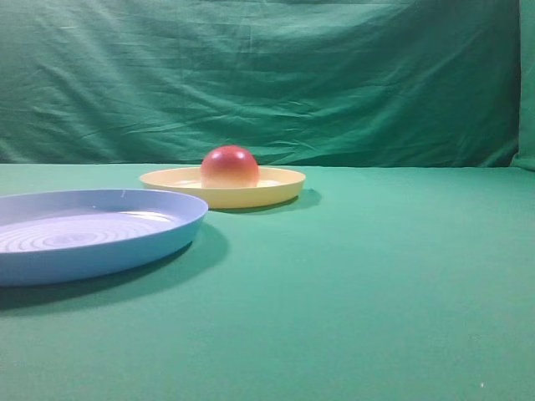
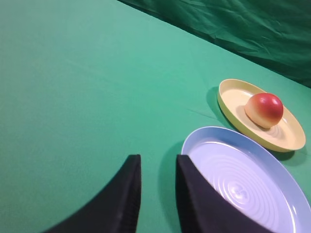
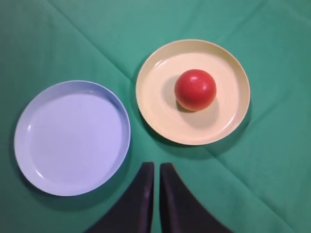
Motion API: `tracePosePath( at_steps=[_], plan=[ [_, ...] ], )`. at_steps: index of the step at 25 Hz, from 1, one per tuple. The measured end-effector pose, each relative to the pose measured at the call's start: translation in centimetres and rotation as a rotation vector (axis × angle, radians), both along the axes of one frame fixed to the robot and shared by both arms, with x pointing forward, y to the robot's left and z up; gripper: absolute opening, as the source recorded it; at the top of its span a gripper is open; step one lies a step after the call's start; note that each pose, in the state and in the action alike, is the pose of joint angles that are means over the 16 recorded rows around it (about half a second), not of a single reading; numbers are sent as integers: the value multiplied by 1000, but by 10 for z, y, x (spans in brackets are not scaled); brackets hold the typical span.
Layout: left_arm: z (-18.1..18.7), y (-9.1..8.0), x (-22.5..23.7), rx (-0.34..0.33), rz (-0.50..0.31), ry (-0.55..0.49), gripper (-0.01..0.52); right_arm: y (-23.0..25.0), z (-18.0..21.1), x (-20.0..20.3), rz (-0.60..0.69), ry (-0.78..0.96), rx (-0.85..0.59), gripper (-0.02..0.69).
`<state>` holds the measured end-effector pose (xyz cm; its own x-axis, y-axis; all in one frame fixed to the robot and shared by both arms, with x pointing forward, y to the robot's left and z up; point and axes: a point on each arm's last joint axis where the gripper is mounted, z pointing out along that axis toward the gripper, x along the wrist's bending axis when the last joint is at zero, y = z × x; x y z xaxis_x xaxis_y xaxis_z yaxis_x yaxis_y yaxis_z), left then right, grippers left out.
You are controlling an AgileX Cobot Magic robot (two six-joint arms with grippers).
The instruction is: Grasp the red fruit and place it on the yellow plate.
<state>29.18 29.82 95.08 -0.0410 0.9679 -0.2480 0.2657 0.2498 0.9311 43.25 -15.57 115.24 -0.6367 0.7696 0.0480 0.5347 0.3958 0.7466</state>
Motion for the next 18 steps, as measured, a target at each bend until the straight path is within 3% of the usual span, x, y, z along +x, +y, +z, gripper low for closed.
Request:
tracePosePath(
  at_steps=[9, 18],
  plan=[
    [0, 0, 0, 0, 0, 0, 157, -50, -26, -73, -10, -94, 58, 0],
    [0, 0, 0, 0, 0, 0, 157, -76, -51, -101, -47, -156, 56, 0]
  ],
)
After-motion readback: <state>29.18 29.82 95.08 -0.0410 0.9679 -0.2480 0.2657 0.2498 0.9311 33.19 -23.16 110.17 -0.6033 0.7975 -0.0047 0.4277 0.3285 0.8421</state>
